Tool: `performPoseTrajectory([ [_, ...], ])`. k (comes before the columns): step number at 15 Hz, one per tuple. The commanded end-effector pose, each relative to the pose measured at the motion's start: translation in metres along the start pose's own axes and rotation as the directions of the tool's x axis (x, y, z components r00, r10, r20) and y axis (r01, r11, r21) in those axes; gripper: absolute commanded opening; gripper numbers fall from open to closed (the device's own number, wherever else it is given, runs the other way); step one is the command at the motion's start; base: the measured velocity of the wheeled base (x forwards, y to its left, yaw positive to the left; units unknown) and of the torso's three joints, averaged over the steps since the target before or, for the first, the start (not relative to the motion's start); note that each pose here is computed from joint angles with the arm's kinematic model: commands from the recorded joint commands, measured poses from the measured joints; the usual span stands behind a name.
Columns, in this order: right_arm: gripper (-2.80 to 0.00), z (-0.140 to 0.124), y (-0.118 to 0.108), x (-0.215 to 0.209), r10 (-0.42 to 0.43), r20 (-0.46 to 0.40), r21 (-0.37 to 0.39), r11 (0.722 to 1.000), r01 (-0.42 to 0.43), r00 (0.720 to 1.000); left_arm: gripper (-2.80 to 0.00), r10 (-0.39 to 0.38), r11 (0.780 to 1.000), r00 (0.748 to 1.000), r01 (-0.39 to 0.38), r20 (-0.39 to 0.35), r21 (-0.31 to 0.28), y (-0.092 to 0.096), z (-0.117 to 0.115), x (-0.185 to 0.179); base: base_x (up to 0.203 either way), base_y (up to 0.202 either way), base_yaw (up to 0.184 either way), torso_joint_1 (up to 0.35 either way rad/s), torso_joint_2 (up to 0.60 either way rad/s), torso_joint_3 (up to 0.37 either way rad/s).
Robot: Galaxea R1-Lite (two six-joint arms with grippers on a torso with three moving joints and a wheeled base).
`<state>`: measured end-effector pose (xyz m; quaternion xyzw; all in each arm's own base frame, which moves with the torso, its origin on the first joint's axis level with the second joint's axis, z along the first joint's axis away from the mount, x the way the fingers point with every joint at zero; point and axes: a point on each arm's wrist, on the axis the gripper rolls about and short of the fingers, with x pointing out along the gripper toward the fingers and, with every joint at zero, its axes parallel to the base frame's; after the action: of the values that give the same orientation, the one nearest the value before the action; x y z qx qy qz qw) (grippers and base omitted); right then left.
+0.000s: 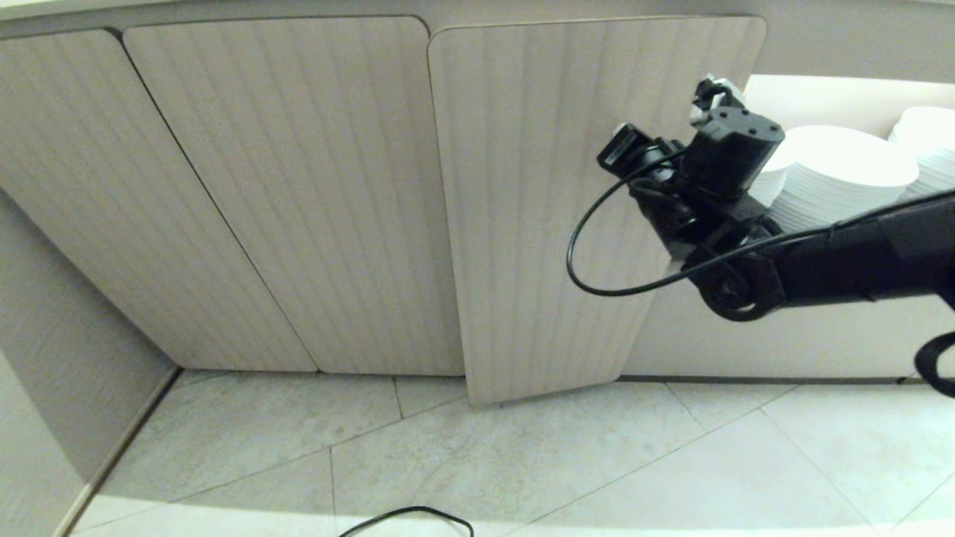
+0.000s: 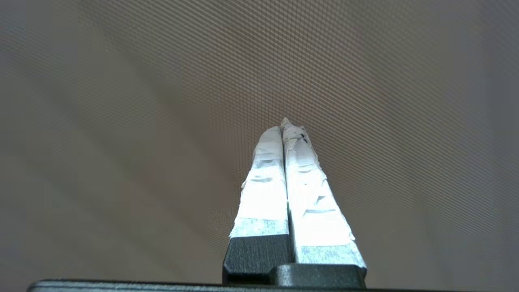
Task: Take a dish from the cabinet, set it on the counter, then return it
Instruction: Close the cabinet door
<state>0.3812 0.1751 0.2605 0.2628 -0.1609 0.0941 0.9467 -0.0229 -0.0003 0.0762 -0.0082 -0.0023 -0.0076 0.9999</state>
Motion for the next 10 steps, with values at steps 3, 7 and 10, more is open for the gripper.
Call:
performPoseTrajectory([
  [3, -2.80, 0.044, 0.002, -0.033, 0.000, 0.021, -0.004, 1.000, 0.000, 1.000, -2.80, 0.001, 1.000, 1.000, -0.001, 0.000, 0.000, 0.000, 0.000, 0.000, 0.000, 0.000, 0.000, 0.000, 0.00, 0.000],
  [7, -2.80, 0.086, -0.002, -0.097, -0.006, -0.003, -0.016, 1.000, 0.006, 1.000, -2.80, 0.000, 1.000, 1.000, 0.000, 0.000, 0.000, 0.000, 0.000, 0.000, 0.000, 0.000, 0.000, 0.000, 0.00, 0.000],
  [10, -2.80, 0.113, -0.010, -0.152, -0.010, -0.019, -0.049, 0.999, 0.009, 1.000, -2.80, 0.000, 1.000, 1.000, 0.000, 0.001, 0.000, 0.000, 0.000, 0.000, 0.000, 0.000, 0.000, 0.000, 0.00, 0.000],
])
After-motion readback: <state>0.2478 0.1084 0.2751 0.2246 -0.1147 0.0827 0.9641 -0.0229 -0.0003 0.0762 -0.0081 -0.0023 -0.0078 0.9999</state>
